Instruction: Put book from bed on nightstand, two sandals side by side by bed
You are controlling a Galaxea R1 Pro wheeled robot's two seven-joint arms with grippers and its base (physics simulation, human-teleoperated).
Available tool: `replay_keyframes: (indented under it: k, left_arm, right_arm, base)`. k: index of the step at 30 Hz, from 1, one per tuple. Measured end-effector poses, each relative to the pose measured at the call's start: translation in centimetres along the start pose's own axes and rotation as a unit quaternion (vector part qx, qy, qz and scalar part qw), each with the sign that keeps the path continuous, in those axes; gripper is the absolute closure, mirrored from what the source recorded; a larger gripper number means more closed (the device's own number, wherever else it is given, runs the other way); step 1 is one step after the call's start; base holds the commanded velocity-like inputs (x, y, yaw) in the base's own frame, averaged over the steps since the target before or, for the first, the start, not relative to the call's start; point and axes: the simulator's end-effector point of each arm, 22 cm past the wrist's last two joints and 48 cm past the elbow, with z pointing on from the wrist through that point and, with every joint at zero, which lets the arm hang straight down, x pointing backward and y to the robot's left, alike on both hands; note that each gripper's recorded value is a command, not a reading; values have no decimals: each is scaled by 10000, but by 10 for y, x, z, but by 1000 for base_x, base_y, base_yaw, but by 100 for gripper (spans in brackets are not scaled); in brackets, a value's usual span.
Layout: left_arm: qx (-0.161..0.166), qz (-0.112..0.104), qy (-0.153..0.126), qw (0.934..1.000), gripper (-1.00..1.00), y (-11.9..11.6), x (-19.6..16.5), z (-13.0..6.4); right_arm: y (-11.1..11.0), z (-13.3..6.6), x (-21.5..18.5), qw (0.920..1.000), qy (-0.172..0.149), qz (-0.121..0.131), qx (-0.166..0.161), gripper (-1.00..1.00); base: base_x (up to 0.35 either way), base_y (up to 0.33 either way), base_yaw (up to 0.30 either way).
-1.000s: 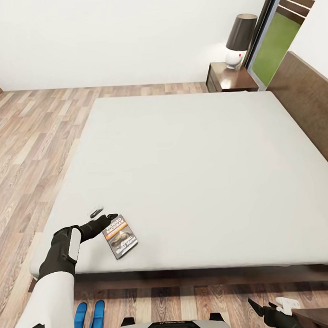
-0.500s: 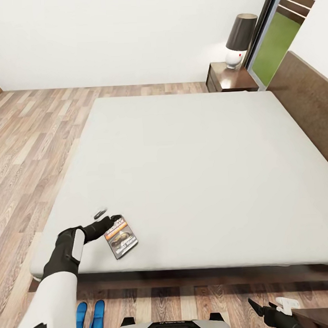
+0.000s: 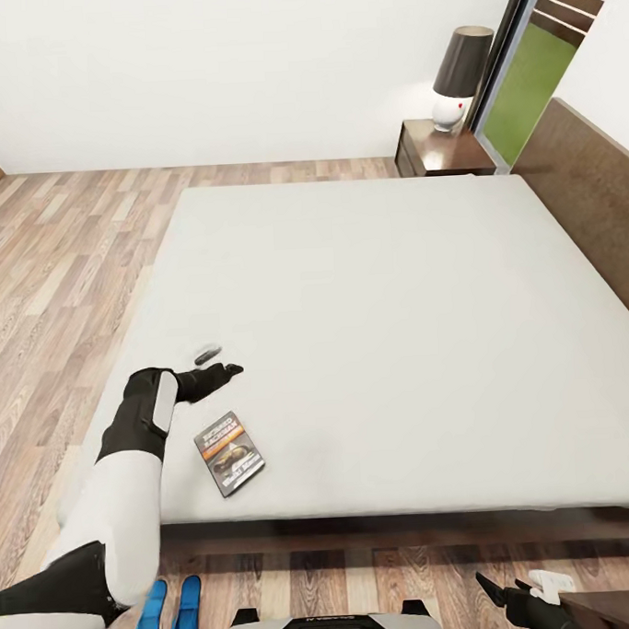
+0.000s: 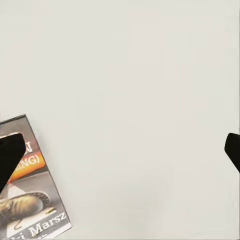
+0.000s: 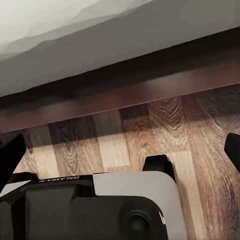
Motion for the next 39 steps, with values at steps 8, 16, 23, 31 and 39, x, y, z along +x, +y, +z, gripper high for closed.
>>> replay_keyframes:
  k: [8,16,23,31,39]
  left_arm:
    - [-183,71,-281,9994,-100,13,-48,-18]
    - [-407,14,-387,9984,-100,45,-63,-30]
    - [-462,-145,-341,9982,-100,60,-60,-30]
    - [-485,-209,-166,9985,-100,65,-46,-23]
    - [-483,-212,-154,9985,-100,65,-46,-22]
  right_arm:
    - [0,0,0,10000,1,0,1,-100]
    - [0,0,0,10000,0,0,0,-100]
    - [0,0,0,10000,2,-1,-6,-100]
    - [0,0,0,10000,1,-2,-8,-100]
    - [0,0,0,10000,2,-2,-11,-100]
  base:
    - [0,0,0]
    - [0,0,0]
    - [0,0,0]
    - [135,0,0]
    - [27,0,0]
